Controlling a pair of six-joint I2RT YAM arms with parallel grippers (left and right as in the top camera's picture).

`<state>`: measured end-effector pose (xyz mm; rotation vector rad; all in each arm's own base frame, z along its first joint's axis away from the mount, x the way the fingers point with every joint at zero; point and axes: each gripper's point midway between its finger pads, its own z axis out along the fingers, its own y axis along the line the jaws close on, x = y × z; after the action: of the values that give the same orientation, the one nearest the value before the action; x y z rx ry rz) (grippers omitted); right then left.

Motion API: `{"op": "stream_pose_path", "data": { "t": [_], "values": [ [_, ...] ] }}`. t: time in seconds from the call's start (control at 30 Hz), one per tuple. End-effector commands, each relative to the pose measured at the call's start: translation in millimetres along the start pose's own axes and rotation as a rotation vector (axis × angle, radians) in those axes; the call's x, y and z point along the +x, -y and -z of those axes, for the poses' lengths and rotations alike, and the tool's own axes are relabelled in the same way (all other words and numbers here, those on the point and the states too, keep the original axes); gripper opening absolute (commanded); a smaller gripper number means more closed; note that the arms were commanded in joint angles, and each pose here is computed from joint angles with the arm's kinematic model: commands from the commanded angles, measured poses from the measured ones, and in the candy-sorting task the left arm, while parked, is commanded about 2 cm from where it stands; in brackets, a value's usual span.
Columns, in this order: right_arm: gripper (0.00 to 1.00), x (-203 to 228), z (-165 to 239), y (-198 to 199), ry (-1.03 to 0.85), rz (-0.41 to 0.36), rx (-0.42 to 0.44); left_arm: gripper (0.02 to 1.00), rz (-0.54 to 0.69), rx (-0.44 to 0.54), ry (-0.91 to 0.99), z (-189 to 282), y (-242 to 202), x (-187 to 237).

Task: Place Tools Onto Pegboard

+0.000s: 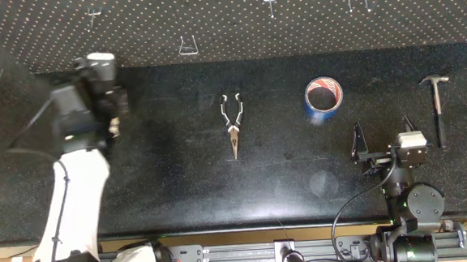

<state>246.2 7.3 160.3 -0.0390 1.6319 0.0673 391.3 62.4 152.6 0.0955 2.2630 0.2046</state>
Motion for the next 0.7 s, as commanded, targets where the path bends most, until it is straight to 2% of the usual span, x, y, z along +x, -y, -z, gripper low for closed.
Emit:
{"op": "stream_pose_path", "data": {
  "t": [0.03, 0.2, 0.5, 0.7],
  "values": [
    [0.985, 1, 0, 2, 0.001, -0.015, 0.01, 0.027, 0.145, -0.092, 0.138, 22, -7, -38],
    [0.985, 1, 0, 2, 0.001, -0.015, 0.01, 0.027, 0.152, -0.142, 0.181, 30, -18, -49],
    [0.985, 1, 0, 2, 0.001, -0.015, 0.01, 0.027, 0.212, -0.148, 0.272, 45, -24, -74],
    [0.985, 1, 0, 2, 0.0, -0.015, 0.01, 0.027, 0.287, -0.144, 0.362, 76, -28, -89]
  ]
}}
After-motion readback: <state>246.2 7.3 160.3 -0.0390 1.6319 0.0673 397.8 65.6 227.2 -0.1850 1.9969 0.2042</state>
